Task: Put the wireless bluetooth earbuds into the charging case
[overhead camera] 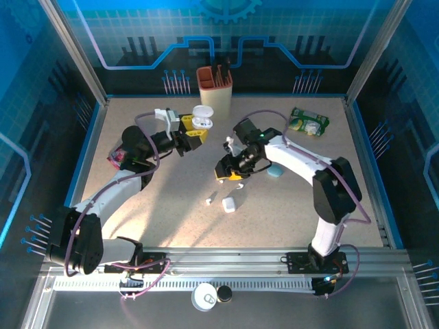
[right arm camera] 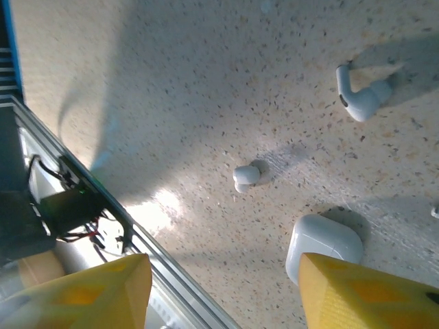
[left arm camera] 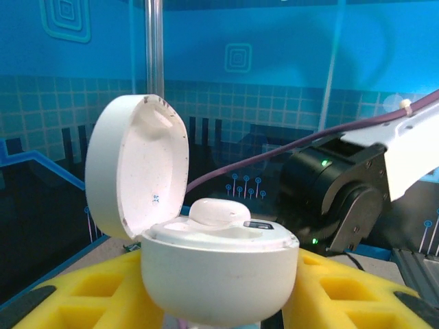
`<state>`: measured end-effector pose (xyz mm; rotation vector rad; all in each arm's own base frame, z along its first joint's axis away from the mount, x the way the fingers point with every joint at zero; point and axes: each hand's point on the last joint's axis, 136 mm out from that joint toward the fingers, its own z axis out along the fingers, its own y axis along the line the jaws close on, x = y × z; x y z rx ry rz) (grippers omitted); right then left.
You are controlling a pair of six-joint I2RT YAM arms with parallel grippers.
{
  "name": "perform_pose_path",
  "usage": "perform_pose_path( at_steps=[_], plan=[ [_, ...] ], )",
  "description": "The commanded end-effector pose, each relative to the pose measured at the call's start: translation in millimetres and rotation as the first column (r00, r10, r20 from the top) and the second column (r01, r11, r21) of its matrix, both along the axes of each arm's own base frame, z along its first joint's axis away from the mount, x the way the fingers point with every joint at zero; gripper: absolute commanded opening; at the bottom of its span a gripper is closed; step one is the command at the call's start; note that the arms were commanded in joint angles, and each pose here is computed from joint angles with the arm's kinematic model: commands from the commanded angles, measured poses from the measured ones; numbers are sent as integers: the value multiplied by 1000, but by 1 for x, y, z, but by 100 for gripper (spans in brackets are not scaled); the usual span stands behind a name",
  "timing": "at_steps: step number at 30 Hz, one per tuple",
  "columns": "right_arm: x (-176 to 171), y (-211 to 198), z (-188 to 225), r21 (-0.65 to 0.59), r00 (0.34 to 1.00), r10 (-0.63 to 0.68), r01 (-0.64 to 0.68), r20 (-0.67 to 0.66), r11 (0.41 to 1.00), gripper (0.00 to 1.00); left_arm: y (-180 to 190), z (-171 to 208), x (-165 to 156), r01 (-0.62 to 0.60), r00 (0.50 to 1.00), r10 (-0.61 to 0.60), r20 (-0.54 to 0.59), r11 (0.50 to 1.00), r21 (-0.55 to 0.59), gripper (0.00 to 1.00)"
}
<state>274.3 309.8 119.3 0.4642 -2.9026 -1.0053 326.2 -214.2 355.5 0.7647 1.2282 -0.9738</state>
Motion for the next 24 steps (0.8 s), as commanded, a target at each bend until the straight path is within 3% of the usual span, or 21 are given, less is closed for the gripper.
perform_pose_path(
  at_steps=[1, 9, 24],
  plan=[
    [-17, 1, -16, -98, 993, 109, -113, -44, 989, 58, 7, 13, -1, -25, 998, 27, 51, 999, -29, 45],
    [-21, 14, -47, -198, 977, 205, -214, -61, 957, 58, 13, 18, 2, -51, 997, 53, 57, 998, -48, 45],
    [-35, 32, -79, -460, 915, 404, -359, 0, 813, 59, 22, 40, 7, -67, 991, 81, 107, 990, -126, 45]
  ],
)
